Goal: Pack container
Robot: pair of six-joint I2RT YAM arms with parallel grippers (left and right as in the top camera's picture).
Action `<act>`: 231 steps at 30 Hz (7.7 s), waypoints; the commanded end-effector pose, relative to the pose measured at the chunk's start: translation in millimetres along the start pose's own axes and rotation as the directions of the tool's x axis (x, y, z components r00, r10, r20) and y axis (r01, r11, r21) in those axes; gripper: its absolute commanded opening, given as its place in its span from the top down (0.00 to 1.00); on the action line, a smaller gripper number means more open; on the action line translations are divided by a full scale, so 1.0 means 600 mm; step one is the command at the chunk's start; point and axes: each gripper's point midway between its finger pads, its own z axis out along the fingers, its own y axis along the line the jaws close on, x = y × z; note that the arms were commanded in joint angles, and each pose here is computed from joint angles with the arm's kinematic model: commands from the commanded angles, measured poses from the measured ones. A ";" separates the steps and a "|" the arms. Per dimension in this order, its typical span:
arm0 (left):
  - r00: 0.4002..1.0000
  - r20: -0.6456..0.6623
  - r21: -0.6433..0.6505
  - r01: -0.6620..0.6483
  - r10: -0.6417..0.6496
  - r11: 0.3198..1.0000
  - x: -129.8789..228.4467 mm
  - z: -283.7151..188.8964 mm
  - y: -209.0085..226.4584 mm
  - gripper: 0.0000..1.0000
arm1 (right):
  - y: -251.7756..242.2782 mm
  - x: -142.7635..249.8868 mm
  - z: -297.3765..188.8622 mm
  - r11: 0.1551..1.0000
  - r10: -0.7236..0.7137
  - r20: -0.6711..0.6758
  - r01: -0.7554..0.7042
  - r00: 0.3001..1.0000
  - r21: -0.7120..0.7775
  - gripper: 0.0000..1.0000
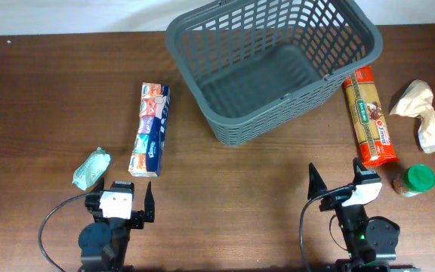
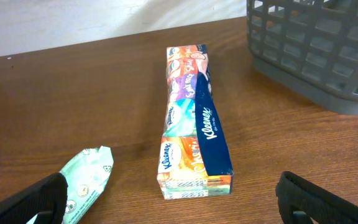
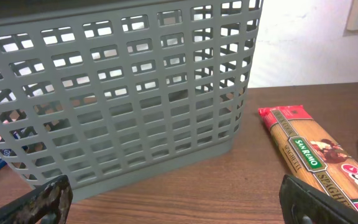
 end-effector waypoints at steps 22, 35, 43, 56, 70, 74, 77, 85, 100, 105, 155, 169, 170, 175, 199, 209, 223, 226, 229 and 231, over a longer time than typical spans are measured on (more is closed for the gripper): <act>1.000 0.000 -0.014 -0.015 0.015 1.000 0.002 0.000 0.004 0.01 | 0.007 0.003 0.000 1.000 -0.001 -0.003 0.001 1.000 -0.019 0.01; 1.000 0.000 -0.014 -0.015 0.015 1.000 0.002 0.000 0.004 0.01 | 0.007 0.003 0.000 1.000 -0.001 -0.003 0.001 1.000 -0.019 0.01; 0.999 -0.015 -0.105 -0.037 0.035 0.994 0.006 -0.001 0.031 0.01 | 0.007 0.003 0.000 1.000 -0.001 -0.003 0.001 1.000 -0.019 0.01; 0.999 0.015 -0.087 -0.036 0.037 0.996 -0.006 -0.001 0.026 0.01 | 0.003 -0.011 -0.001 1.000 0.000 0.033 0.001 0.999 -0.007 0.01; 0.962 0.255 0.626 -0.085 -0.101 0.775 -0.178 -0.121 -0.166 0.01 | 0.064 -0.186 -0.078 0.992 -0.062 0.012 0.063 0.998 -0.109 0.01; 0.960 0.262 0.696 -0.114 -0.102 0.709 -0.181 -0.143 -0.187 0.01 | 0.073 -0.216 -0.096 0.993 -0.036 -0.064 0.028 0.997 -0.113 0.01; 0.938 0.335 0.666 -0.166 -0.092 0.727 -0.203 -0.145 -0.181 0.01 | 0.083 -0.210 -0.097 0.989 -0.028 -0.103 0.013 0.994 -0.147 0.01; 0.932 0.301 0.723 -0.084 -0.203 0.686 -0.287 -0.166 -0.177 0.01 | 0.058 -0.335 -0.093 0.994 -0.106 -0.008 0.106 0.994 -0.019 0.01; 0.940 -0.239 0.413 0.324 -0.242 0.851 -0.298 -0.079 -0.090 0.01 | 0.048 -0.455 0.011 0.997 -0.066 -0.606 0.076 0.793 -0.009 0.01; 0.882 -0.332 0.390 0.451 -0.334 0.803 -0.311 -0.072 -0.104 0.00 | 0.021 -0.426 0.076 0.996 -0.038 -0.670 0.085 0.741 0.038 0.01; 0.579 -0.775 0.531 0.378 0.254 0.758 -0.171 -0.058 -0.412 0.73 | -0.017 -0.359 0.309 0.979 -0.193 -0.677 0.186 0.710 -0.084 0.69; 0.684 -0.684 0.597 0.325 0.254 0.733 -0.227 -0.054 -0.432 0.98 | -0.053 -0.315 0.333 0.987 -0.136 -0.730 0.157 0.670 -0.041 0.96; 0.700 -0.668 0.600 0.308 0.251 0.739 -0.236 -0.053 -0.433 0.98 | -0.058 -0.314 0.333 0.987 -0.130 -0.732 0.155 0.668 -0.034 0.96; 0.757 -0.611 0.608 0.263 0.230 0.749 -0.270 -0.047 -0.438 0.98 | -0.094 -0.314 0.325 0.986 -0.096 -0.743 0.167 0.662 0.021 0.96; 0.779 -0.591 0.574 0.223 0.210 0.788 -0.262 0.009 -0.457 0.98 | -0.117 -0.264 0.326 0.993 -0.027 -0.785 0.106 0.618 0.050 0.96; 0.811 -0.558 0.516 0.172 0.177 0.839 -0.272 0.034 -0.440 0.98 | -0.117 -0.253 0.319 0.994 -0.020 -0.802 0.100 0.597 0.050 0.96; 0.827 -0.540 0.458 0.131 0.158 0.880 -0.275 0.051 -0.421 0.98 | -0.114 -0.240 0.302 0.995 -0.007 -0.832 0.088 0.555 0.051 0.96; 0.827 -0.543 0.447 0.135 0.148 0.884 -0.276 0.056 -0.414 0.98 | -0.113 -0.238 0.300 0.995 -0.006 -0.836 0.087 0.549 0.050 0.96; 0.826 -0.548 0.429 0.142 0.132 0.892 -0.278 0.065 -0.403 0.98 | -0.112 -0.237 0.299 0.995 -0.005 -0.838 0.086 0.545 0.050 0.96; 0.826 -0.552 0.414 0.148 0.118 0.898 -0.279 0.072 -0.394 0.98 | -0.112 -0.237 0.298 0.995 -0.004 -0.838 0.086 0.545 0.050 0.96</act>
